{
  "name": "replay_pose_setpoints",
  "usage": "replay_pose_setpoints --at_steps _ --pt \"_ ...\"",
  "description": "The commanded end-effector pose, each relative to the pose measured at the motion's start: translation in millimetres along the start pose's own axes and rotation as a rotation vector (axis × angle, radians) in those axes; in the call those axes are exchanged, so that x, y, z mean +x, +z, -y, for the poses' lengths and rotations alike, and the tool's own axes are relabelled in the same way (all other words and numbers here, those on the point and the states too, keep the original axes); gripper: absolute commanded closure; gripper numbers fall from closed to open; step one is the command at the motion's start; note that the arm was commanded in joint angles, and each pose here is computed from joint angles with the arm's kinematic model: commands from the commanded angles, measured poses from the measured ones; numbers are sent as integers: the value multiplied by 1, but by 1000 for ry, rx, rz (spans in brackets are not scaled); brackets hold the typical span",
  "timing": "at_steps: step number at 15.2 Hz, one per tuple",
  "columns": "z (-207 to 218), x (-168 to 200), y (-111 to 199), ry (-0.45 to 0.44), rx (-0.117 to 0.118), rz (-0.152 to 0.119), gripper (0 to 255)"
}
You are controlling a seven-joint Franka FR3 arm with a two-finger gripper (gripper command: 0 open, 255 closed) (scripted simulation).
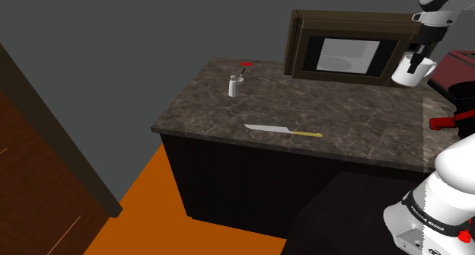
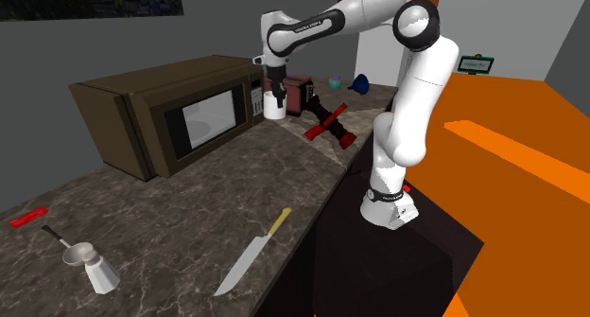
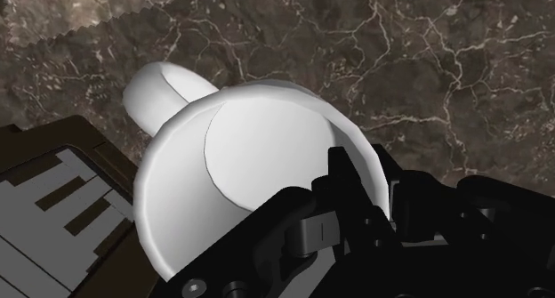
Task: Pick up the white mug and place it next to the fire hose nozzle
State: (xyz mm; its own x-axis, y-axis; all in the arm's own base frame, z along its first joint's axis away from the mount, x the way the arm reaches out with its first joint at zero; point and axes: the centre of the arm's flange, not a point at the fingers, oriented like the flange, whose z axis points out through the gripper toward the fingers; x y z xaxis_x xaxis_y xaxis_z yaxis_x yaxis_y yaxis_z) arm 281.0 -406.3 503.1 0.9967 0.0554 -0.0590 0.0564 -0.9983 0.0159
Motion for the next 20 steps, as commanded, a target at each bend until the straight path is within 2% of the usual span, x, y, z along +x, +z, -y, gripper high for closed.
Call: replay_pose_setpoints --at_steps 1,20 --pt "0 0 9 0 -1 -1 255" --pt "2 6 110 0 -1 -1 255"
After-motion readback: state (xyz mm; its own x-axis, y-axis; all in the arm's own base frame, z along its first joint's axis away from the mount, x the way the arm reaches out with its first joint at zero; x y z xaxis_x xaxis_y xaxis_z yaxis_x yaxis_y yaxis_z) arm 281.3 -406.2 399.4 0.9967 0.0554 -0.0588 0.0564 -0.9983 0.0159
